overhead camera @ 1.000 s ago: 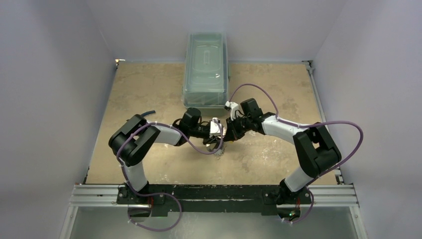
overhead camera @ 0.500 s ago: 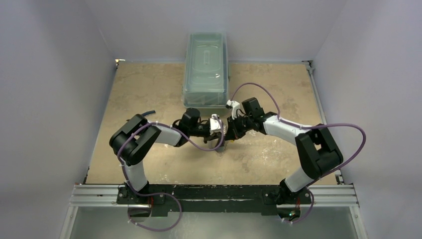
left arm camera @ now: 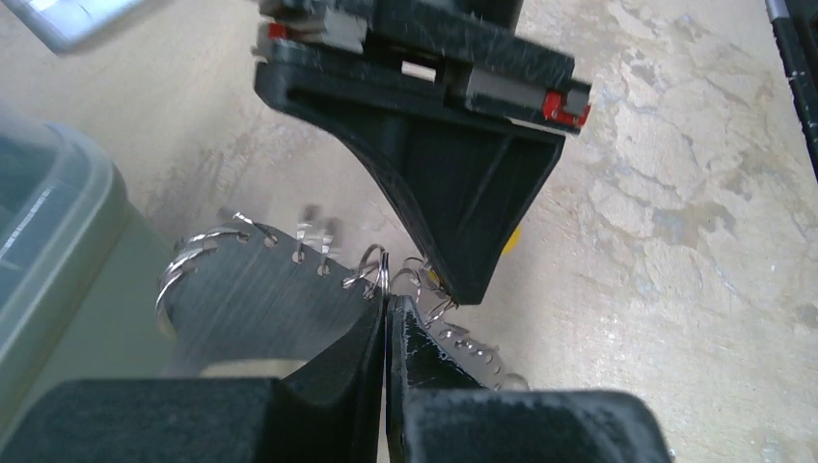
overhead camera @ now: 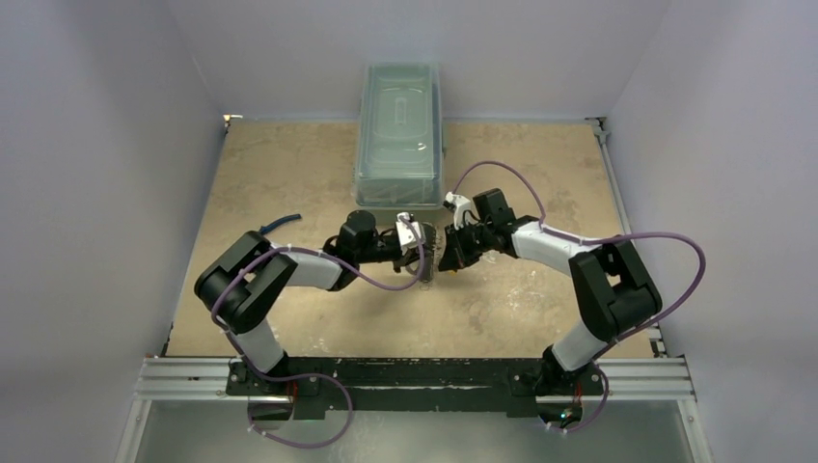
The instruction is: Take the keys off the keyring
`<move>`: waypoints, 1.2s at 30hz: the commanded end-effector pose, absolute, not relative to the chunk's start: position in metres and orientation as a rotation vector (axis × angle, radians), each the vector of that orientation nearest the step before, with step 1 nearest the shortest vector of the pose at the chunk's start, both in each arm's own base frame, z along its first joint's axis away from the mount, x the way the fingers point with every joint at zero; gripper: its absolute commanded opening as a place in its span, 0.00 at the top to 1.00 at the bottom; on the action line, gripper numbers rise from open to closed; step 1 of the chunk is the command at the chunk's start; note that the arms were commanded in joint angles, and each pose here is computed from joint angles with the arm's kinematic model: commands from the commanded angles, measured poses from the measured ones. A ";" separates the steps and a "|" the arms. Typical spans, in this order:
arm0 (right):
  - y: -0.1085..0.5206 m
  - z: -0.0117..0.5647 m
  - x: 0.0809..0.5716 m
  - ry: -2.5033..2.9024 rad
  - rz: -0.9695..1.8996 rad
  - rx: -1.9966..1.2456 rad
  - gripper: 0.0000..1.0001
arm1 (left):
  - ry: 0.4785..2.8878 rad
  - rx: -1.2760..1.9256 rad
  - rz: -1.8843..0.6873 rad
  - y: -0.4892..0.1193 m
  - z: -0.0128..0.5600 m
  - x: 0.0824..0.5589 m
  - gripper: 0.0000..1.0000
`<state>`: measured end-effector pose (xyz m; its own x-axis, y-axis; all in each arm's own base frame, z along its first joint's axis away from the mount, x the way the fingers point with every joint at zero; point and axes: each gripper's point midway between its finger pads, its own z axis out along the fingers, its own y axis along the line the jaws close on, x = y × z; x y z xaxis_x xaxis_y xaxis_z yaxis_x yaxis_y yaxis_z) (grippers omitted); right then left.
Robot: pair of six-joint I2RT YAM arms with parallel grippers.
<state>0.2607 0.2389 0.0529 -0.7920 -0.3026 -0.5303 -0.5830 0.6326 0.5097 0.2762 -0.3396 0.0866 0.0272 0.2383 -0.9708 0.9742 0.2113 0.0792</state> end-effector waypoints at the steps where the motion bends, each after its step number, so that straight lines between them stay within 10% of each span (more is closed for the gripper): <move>1: 0.244 0.057 0.269 2.437 0.995 -0.694 1.00 | 1.329 1.152 -0.902 -0.345 0.127 0.282 1.00; 36: 0.203 0.092 0.279 2.387 0.976 -0.604 1.00 | 1.616 1.547 -0.609 -0.260 0.098 0.264 1.00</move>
